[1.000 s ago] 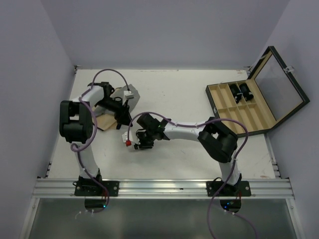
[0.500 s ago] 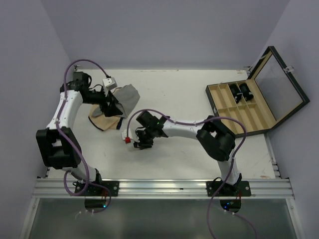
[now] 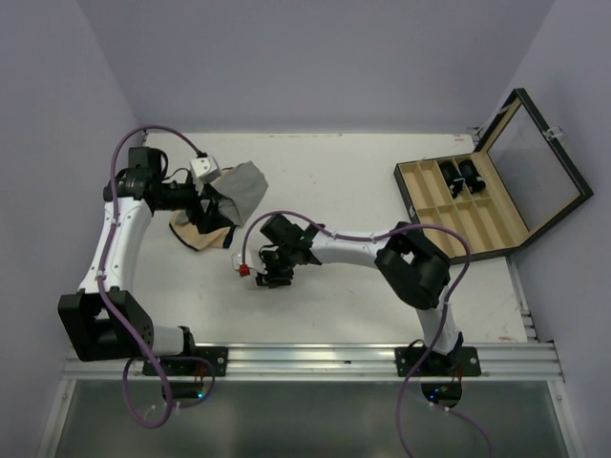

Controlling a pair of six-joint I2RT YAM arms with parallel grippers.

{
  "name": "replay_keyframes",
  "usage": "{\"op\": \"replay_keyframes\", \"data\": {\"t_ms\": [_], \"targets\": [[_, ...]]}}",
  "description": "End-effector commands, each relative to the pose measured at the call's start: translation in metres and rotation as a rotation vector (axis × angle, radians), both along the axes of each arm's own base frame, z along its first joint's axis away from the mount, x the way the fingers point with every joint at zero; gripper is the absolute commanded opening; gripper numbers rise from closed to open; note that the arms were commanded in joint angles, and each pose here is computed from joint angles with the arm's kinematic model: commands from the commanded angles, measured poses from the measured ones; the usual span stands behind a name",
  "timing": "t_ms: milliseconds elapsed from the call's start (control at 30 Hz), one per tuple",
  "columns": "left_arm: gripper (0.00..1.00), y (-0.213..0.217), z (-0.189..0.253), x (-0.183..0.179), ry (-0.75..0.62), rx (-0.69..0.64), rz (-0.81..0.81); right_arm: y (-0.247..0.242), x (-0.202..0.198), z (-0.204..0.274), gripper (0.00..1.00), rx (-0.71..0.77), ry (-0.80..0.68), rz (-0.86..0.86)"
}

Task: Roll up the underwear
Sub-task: Place the rolled underwear into the container

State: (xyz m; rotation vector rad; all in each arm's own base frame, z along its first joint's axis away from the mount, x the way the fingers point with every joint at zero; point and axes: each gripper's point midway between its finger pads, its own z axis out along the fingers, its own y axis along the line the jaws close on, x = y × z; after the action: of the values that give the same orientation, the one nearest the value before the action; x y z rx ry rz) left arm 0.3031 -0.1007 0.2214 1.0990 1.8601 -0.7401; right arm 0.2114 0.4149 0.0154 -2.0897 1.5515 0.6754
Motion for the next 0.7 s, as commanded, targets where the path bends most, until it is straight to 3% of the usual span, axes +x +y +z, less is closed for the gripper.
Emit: {"op": "replay_keyframes", "data": {"t_ms": [0, 100, 200, 333, 400, 500, 533, 667], "targets": [[0.88, 0.002, 0.010, 0.001, -0.048, 0.004, 0.021, -0.086, -0.062, -0.075, 0.44, -0.402, 0.208, -0.015], [0.88, 0.002, 0.011, 0.002, -0.050, 0.004, 0.021, -0.085, -0.056, -0.079, 0.43, -0.417, 0.179, -0.028], [0.88, 0.003, 0.012, 0.001, -0.049, 0.007, 0.023, -0.085, -0.052, -0.085, 0.34, -0.441, 0.170, -0.051], [0.88, 0.003, 0.011, -0.002, -0.040, 0.008, 0.031, -0.084, -0.048, -0.089, 0.07, -0.445, 0.162, -0.095], [0.88, 0.003, 0.013, -0.002, -0.053, 0.006, 0.041, -0.082, -0.048, -0.083, 0.00, -0.428, 0.177, -0.123], [0.89, 0.004, 0.017, -0.003, -0.067, 0.002, 0.068, -0.070, -0.045, -0.048, 0.00, -0.325, 0.273, -0.190], [1.00, 0.003, 0.016, -0.006, -0.060, -0.004, 0.071, -0.065, -0.046, -0.033, 0.00, -0.274, 0.332, -0.199], [1.00, -0.002, 0.024, -0.010, -0.079, -0.052, 0.094, -0.074, -0.006, 0.031, 0.00, -0.091, 0.480, -0.386]]}}
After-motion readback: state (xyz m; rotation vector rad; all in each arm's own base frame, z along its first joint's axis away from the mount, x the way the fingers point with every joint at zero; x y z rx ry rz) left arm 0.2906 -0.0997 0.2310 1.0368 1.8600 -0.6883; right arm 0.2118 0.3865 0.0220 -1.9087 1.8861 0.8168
